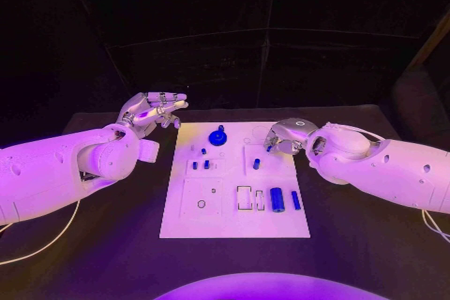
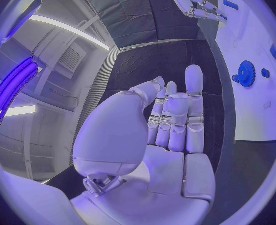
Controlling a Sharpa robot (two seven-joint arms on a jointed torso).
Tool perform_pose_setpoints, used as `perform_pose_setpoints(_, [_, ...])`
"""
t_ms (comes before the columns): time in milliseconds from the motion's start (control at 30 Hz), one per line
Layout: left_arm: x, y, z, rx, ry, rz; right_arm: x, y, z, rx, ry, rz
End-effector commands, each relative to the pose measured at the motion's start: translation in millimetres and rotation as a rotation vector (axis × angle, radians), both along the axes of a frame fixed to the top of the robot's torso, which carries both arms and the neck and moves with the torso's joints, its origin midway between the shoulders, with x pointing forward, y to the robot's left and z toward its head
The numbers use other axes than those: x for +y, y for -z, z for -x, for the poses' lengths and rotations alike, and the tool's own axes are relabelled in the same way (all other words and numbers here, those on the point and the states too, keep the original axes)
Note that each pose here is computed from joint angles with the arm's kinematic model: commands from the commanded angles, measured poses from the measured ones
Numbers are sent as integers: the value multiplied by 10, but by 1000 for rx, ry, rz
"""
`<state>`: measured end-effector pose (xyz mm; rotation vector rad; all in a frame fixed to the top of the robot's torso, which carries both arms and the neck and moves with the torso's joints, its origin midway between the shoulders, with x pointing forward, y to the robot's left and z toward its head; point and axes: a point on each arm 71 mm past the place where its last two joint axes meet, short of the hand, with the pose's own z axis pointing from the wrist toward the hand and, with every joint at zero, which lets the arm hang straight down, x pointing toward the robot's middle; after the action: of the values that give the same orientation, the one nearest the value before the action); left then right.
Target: Assemble the parts on the task board
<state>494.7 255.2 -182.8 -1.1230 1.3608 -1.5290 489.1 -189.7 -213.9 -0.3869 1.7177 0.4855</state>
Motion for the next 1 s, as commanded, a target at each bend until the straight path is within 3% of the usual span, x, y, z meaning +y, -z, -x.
perform_pose_setpoints(33, [-5,-13,-4,-6,12,11,-11,-31,12,-7,10,-22])
perform_pose_setpoints(367, [4,-10,-14,-6,11,10,-5,-106,121,2,0,-62])
perform_pose_setpoints(667, [4,-8,-18,-5,11,9,53,-345,128,-40,-8,-115])
perform_pose_setpoints(1000, [-1,-8,-15,-3,14,10,186,-455,224,-48,-45,-148])
